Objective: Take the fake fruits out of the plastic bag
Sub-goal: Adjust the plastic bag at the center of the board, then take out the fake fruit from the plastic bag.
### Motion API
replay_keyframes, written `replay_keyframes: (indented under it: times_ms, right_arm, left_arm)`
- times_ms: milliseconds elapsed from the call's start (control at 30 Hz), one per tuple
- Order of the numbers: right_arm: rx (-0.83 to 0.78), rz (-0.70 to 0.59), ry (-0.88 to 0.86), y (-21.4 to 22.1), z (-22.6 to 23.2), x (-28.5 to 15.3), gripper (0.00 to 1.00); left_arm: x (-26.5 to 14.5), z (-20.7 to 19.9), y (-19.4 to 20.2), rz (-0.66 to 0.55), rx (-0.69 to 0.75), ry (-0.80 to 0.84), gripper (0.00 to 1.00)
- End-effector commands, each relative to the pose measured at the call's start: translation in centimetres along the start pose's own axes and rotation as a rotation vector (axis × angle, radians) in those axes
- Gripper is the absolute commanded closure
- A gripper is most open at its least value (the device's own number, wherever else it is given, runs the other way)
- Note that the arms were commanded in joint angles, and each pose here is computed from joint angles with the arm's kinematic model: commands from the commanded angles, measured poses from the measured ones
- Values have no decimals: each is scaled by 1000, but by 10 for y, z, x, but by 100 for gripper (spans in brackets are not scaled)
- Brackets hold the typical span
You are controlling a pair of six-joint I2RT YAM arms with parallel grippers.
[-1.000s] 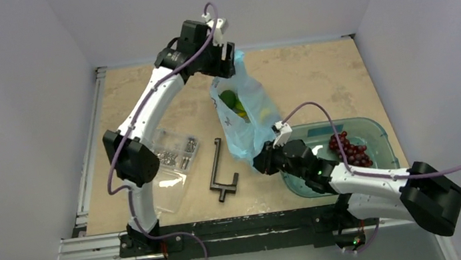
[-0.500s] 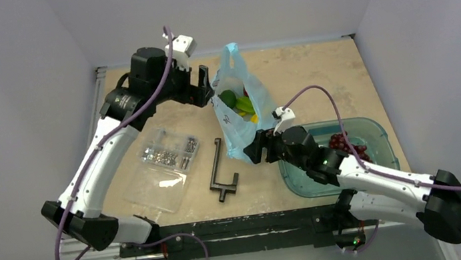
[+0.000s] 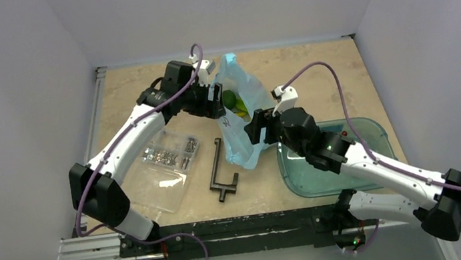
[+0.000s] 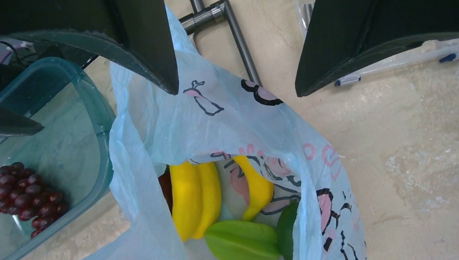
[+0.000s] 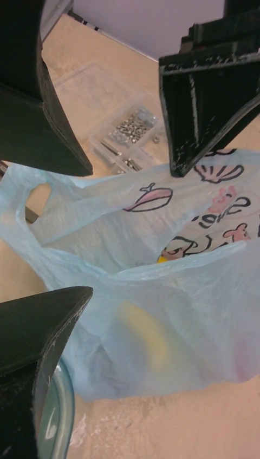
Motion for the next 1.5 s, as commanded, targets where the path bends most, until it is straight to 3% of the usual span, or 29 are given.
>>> replay_keyframes:
  times_ms: [0, 133, 233, 400, 533, 1033, 1467]
  right_arm:
    - [-39, -15, -66, -14, 24, 10, 31]
    - [-3, 9, -108, -3, 37, 33, 44]
    - [12, 11, -105, 6, 40, 54, 58]
    - [-42, -13, 4, 9, 34, 89, 70]
    - [-102, -47, 112, 4, 25, 105, 75]
    - [-223, -108, 359, -6, -15, 151, 71]
    - [-366, -47, 463, -18, -63, 201, 53]
  left_arm:
    - [4, -4, -13, -63, -1, 46, 26]
    - [18, -12, -9, -29, -33, 128, 38]
    - [22, -17, -8, -15, -49, 168, 54]
    - [22, -13, -3, 20, -38, 141, 75]
    - [20, -9, 4, 73, 1, 123, 100]
    - [4, -9, 13, 113, 58, 95, 100]
    - [1, -14, 14, 125, 80, 117, 100]
Point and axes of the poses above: each gripper's point midway between its finger pads, its own x axis out along the fingers, its own z axis along the line the jaws close on, y = z × x, the point moved 4 cm from there along -x, back along the fingers, and after that the axes turned 12 degrees about x, right-handed, at the moved point
